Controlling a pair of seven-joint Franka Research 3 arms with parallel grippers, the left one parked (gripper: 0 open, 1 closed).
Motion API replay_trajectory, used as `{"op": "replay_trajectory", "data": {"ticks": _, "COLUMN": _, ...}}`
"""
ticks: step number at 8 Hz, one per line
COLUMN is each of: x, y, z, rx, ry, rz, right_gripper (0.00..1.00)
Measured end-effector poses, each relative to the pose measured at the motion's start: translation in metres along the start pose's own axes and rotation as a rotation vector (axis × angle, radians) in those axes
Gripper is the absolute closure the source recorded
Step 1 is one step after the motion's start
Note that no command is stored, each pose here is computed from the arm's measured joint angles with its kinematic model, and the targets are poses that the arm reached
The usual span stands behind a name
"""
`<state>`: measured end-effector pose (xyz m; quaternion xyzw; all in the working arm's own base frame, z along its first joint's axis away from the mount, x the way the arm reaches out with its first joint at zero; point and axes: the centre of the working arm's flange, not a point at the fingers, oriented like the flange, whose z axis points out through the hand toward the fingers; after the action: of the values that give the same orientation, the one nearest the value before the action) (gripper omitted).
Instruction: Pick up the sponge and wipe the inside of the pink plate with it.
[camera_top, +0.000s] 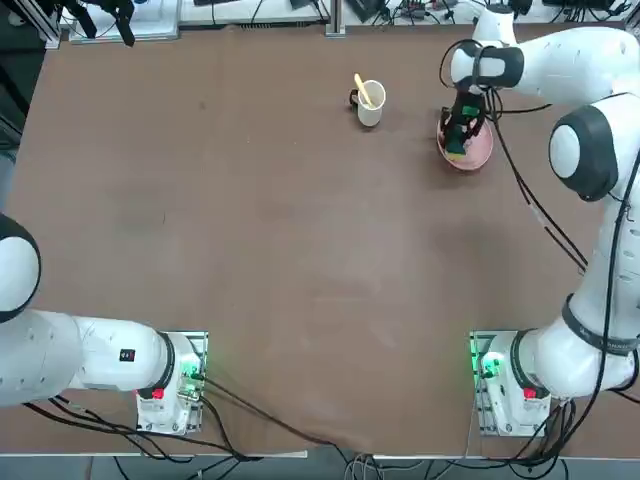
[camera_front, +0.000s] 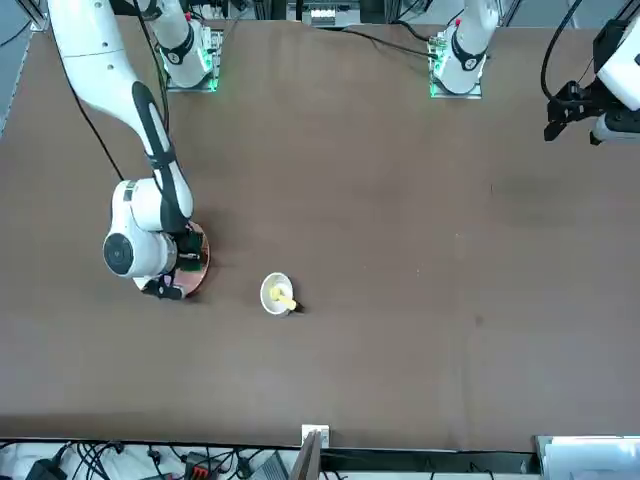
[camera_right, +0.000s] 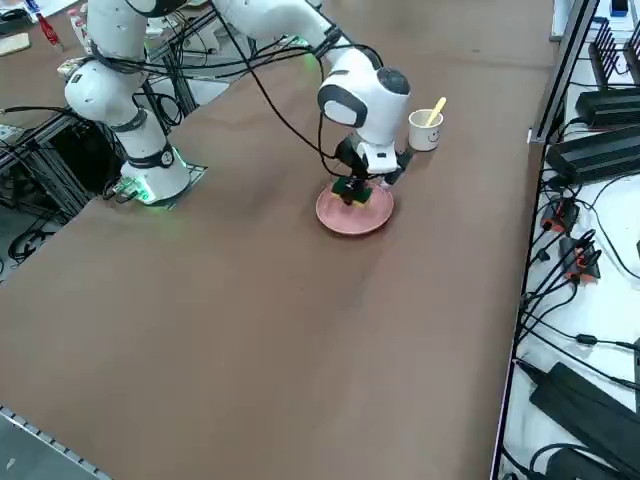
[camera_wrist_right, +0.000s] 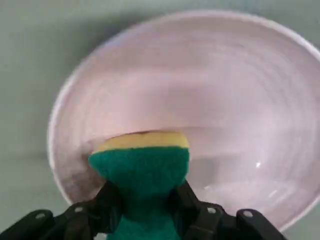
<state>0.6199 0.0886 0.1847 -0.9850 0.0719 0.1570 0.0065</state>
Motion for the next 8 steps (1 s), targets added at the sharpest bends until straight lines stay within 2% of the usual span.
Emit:
{"op": "replay_trajectory", "data": {"ticks": 2, "x": -0.001, "y": 0.009, "z": 0.001, "rx": -0.021, "ry": -0.018, "rz": 0.003, "right_gripper": 0.51}}
{"op": "replay_trajectory", "data": {"ticks": 8, "x": 0.004, "y": 0.040, "z": 0.004, "rx": -0.128, "ry": -0.012, "rz": -0.019, "right_gripper": 0.50}}
